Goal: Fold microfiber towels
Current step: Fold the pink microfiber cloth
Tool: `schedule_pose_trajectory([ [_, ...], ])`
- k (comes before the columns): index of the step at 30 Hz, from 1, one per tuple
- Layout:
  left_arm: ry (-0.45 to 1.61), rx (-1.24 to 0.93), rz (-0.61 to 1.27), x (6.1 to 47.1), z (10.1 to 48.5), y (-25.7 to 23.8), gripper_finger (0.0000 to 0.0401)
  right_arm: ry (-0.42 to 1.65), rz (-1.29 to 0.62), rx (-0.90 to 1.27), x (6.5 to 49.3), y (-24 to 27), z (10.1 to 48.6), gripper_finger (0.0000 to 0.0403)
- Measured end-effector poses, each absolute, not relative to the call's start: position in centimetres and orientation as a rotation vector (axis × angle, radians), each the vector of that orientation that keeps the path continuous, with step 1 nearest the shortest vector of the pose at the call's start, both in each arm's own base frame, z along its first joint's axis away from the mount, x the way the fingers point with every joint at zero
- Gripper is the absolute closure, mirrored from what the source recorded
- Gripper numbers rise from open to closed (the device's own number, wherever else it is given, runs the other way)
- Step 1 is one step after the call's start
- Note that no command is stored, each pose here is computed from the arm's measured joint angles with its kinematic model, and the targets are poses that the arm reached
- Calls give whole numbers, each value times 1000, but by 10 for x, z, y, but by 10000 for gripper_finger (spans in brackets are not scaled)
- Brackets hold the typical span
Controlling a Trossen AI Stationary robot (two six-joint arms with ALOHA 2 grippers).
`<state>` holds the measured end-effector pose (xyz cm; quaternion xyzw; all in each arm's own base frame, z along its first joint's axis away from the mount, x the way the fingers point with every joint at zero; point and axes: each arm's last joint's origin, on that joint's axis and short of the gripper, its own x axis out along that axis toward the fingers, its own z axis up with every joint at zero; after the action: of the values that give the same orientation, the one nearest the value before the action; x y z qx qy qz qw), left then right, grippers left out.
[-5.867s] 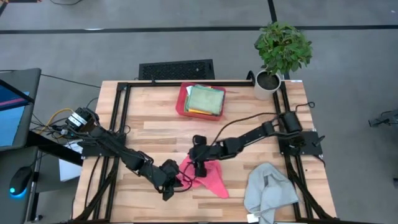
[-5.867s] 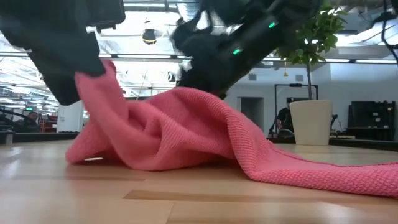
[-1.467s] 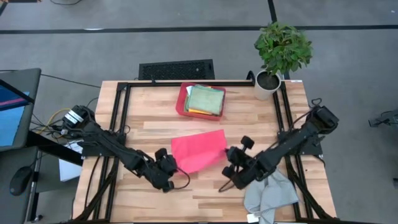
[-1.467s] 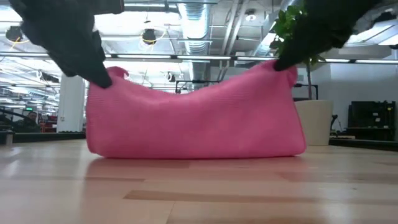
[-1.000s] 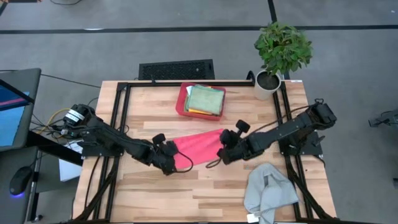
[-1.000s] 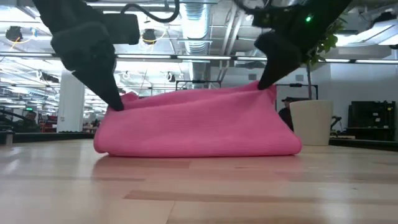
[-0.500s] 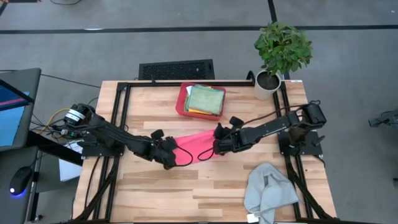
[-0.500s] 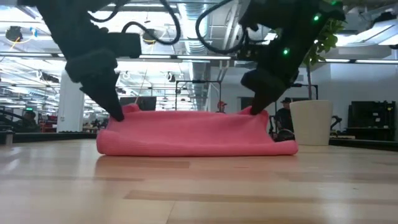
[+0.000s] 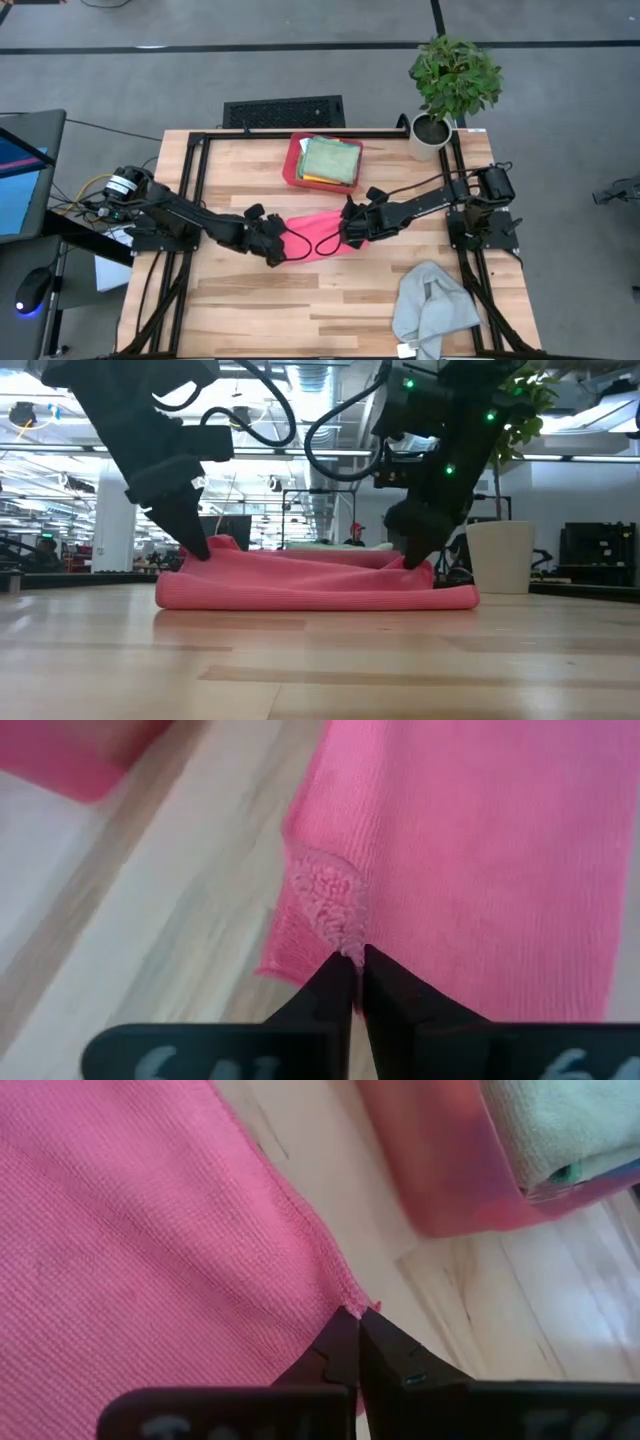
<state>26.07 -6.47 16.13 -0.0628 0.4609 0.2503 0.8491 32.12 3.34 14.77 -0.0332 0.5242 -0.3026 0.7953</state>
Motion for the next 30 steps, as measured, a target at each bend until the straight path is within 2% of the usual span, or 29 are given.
schedule_pose_trajectory([
  [6, 993, -159, 518, 262, 161, -58, 306, 1127, -645, -60, 321, 34, 149, 377],
  [11, 1004, -176, 509, 263, 161, -57, 233, 1131, -646, -62, 320, 34, 149, 352],
  [15, 955, -170, 634, 260, 161, -53, 192, 1145, -662, -79, 316, 33, 152, 326],
  [20, 830, -146, 608, 267, 168, -61, 184, 1080, -663, -52, 312, 33, 172, 296],
  [26, 696, -120, 577, 279, 171, -61, 207, 935, -662, -17, 299, 40, 212, 269],
  [30, 684, -163, 568, 277, 160, -51, 225, 893, -657, 8, 296, 44, 219, 251],
])
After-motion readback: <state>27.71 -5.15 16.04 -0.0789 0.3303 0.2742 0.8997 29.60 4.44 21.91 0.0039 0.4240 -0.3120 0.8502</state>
